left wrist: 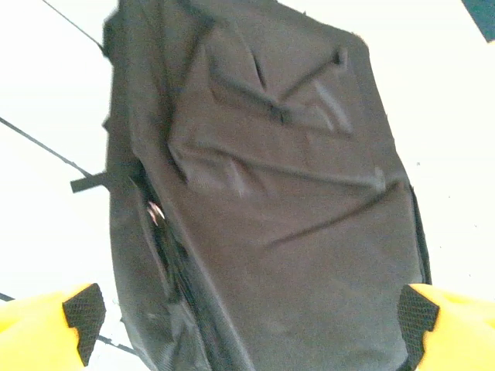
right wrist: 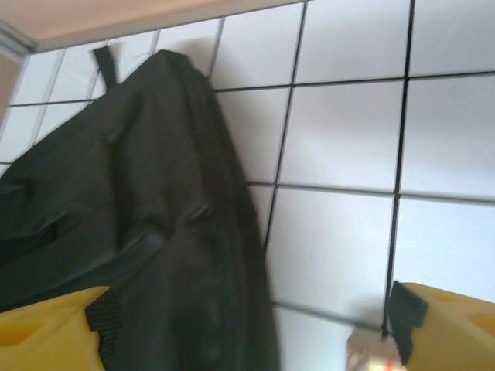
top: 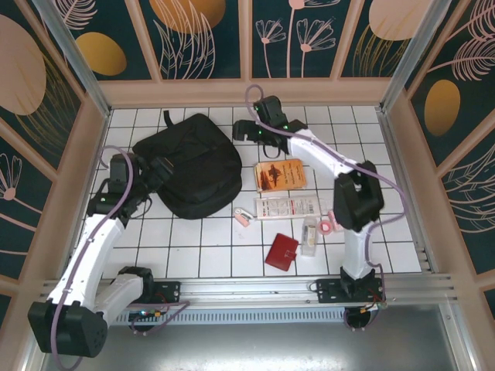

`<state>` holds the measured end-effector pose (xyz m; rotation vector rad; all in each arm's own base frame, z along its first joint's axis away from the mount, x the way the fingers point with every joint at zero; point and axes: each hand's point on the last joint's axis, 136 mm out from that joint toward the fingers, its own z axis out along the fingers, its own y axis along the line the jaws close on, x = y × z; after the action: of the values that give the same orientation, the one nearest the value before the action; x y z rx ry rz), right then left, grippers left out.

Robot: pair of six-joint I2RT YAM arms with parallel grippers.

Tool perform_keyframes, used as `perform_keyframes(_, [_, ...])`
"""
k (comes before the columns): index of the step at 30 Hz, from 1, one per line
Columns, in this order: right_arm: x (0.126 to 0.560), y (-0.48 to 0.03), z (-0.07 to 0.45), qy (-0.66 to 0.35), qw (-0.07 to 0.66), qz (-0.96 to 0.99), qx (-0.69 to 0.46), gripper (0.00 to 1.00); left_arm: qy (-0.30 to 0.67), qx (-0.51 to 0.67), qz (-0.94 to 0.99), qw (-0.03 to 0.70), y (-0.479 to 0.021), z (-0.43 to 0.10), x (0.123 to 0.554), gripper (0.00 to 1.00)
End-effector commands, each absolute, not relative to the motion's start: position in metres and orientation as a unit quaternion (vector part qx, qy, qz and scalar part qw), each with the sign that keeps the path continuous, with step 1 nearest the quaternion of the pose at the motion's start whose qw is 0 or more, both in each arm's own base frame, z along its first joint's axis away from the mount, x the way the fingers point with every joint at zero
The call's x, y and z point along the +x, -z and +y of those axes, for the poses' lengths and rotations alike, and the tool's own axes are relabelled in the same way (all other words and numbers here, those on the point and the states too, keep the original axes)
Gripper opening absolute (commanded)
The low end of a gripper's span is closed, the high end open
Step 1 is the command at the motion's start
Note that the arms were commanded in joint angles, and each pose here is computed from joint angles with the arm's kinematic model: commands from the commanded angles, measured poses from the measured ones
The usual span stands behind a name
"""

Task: Pack the student bag
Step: Rotate the student bag at the middle-left of the table, then move the student bag to the center of the table.

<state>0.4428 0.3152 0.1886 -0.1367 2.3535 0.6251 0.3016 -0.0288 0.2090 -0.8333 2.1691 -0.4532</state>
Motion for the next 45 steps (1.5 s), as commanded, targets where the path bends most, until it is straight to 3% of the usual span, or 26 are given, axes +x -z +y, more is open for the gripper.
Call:
perform_keyframes(1, [0.397, -0.188, 0.326, -0.282, 0.34, 0.895, -0.057, 0.85, 0.071, -0.334, 0.844, 0.414, -0.233, 0.008, 0.288, 0.98])
perform_keyframes(5, [0.368, -0.174, 0.334, -0.306, 0.304, 0.901, -0.041, 0.81, 0.036, -0.35, 0.839, 0.414, -0.223, 0.019, 0.297, 0.99])
perform_keyframes(11, [0.363, -0.161, 0.35, -0.311, 0.273, 0.91, -0.025, 0.81, 0.064, -0.363, 0.852, 0.372, -0.182, 0.003, 0.34, 0.94])
perform_keyframes(14, [0.36, -0.159, 0.348, -0.308, 0.275, 0.91, -0.025, 0.81, 0.072, -0.373, 0.858, 0.346, -0.162, -0.002, 0.35, 0.89])
perform_keyframes(19, [0.364, -0.164, 0.33, -0.262, 0.299, 0.916, -0.055, 0.68, 0.073, -0.387, 0.86, 0.325, -0.139, 0.0, 0.346, 0.75])
perform_keyframes(29, [0.367, -0.162, 0.33, -0.273, 0.28, 0.914, -0.111, 0.65, 0.089, -0.351, 0.885, 0.294, -0.11, -0.013, 0.351, 0.64])
perform_keyframes(33, [0.366, -0.147, 0.33, -0.286, 0.253, 0.92, -0.085, 0.66, 0.117, -0.349, 0.888, 0.276, -0.097, -0.024, 0.351, 0.5])
perform_keyframes(36, [0.353, -0.133, 0.337, -0.31, 0.224, 0.922, -0.055, 0.73, 0.124, -0.351, 0.884, 0.282, -0.095, -0.024, 0.347, 0.41])
perform_keyframes(41, [0.333, -0.125, 0.36, -0.377, 0.182, 0.907, -0.042, 0.71, 0.127, -0.354, 0.883, 0.28, -0.088, -0.025, 0.343, 0.08])
perform_keyframes(45, [0.334, -0.115, 0.376, -0.378, 0.168, 0.909, -0.049, 0.61, 0.151, -0.365, 0.876, 0.278, -0.088, -0.03, 0.336, 0.05])
